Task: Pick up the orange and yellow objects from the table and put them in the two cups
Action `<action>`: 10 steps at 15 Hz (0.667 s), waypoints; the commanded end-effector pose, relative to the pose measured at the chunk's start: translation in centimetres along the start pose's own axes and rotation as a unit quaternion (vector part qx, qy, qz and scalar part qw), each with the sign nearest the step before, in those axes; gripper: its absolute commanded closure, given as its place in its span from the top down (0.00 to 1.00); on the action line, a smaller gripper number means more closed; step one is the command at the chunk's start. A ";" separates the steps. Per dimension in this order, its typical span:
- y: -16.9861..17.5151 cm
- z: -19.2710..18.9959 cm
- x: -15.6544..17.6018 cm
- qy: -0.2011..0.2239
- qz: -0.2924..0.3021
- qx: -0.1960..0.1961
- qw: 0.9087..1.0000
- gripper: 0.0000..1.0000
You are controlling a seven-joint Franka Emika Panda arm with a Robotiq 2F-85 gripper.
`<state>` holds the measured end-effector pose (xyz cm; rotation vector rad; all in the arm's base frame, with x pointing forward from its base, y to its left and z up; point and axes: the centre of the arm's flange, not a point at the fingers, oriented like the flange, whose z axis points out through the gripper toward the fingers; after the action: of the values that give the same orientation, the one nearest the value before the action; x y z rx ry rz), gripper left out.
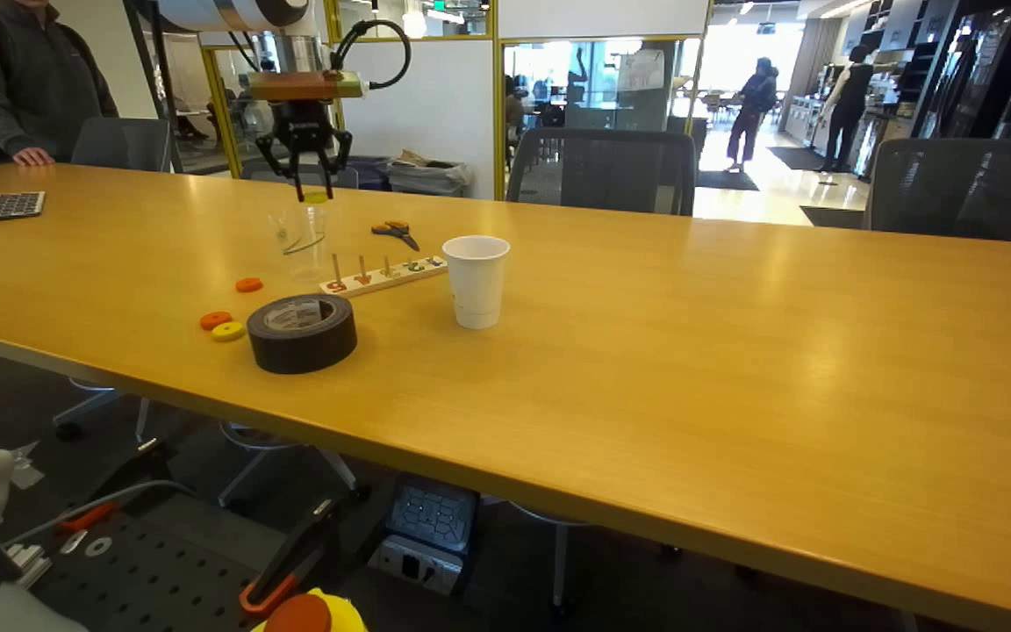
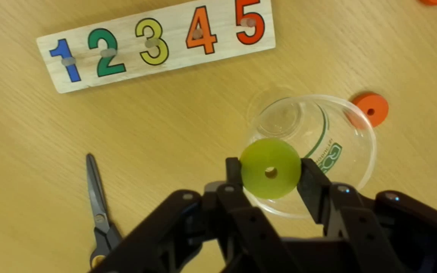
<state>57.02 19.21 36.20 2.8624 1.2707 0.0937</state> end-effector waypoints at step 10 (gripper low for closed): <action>-0.2 0.0 0.0 0.007 0.007 0.070 0.997 0.67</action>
<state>56.51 19.57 35.60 2.9611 1.2902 0.0451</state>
